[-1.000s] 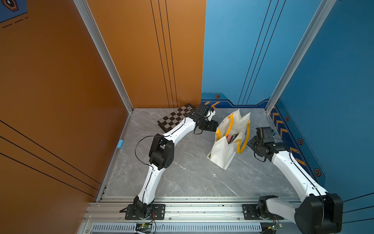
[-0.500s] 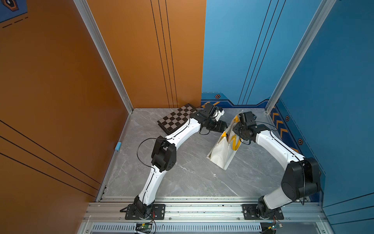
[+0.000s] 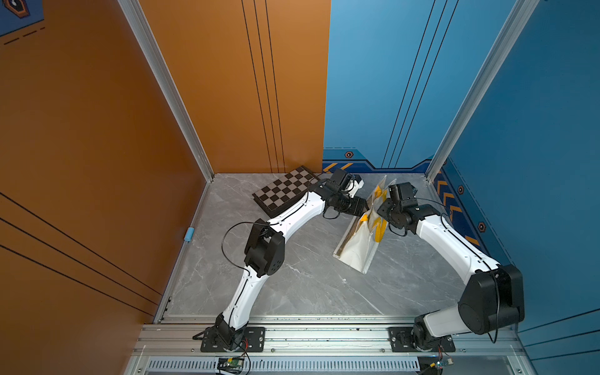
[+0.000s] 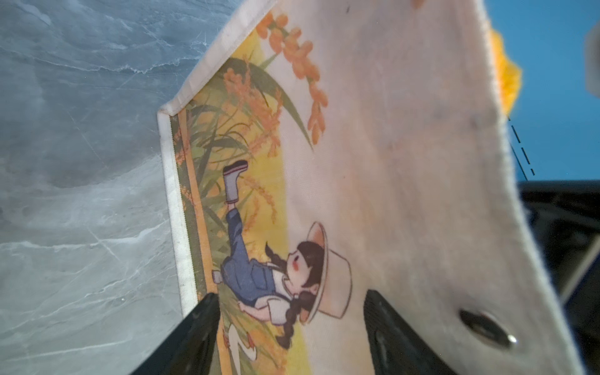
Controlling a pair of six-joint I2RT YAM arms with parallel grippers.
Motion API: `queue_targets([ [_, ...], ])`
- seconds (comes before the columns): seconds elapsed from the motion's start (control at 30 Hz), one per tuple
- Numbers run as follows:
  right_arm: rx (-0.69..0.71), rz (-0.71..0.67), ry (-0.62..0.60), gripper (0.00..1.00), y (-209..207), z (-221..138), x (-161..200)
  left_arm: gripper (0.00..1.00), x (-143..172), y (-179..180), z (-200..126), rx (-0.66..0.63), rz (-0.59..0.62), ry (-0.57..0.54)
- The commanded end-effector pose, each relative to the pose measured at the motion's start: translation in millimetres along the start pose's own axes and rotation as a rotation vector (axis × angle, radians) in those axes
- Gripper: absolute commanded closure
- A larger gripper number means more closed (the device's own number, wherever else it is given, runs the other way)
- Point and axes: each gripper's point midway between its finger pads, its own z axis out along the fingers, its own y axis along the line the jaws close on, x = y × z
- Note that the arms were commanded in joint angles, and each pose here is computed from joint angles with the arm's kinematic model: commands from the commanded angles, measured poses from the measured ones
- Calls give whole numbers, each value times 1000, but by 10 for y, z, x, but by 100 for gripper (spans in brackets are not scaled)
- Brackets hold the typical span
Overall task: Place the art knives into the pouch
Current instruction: Close the pouch at the center of the board.
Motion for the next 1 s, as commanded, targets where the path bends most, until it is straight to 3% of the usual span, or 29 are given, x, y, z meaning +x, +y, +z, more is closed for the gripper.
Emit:
queue_targets([
  [0.0,12,24,7,54,-128,-22,4,27,-31,-64,-132,-35,56,-7],
  [0.6,-25,27,65,54,39,75,151,27,177,-434,-32,-3,220,59],
  [0.97,-6,81,33,54,-230,-46,95,27,-81,89,-360,-198,217,-2],
])
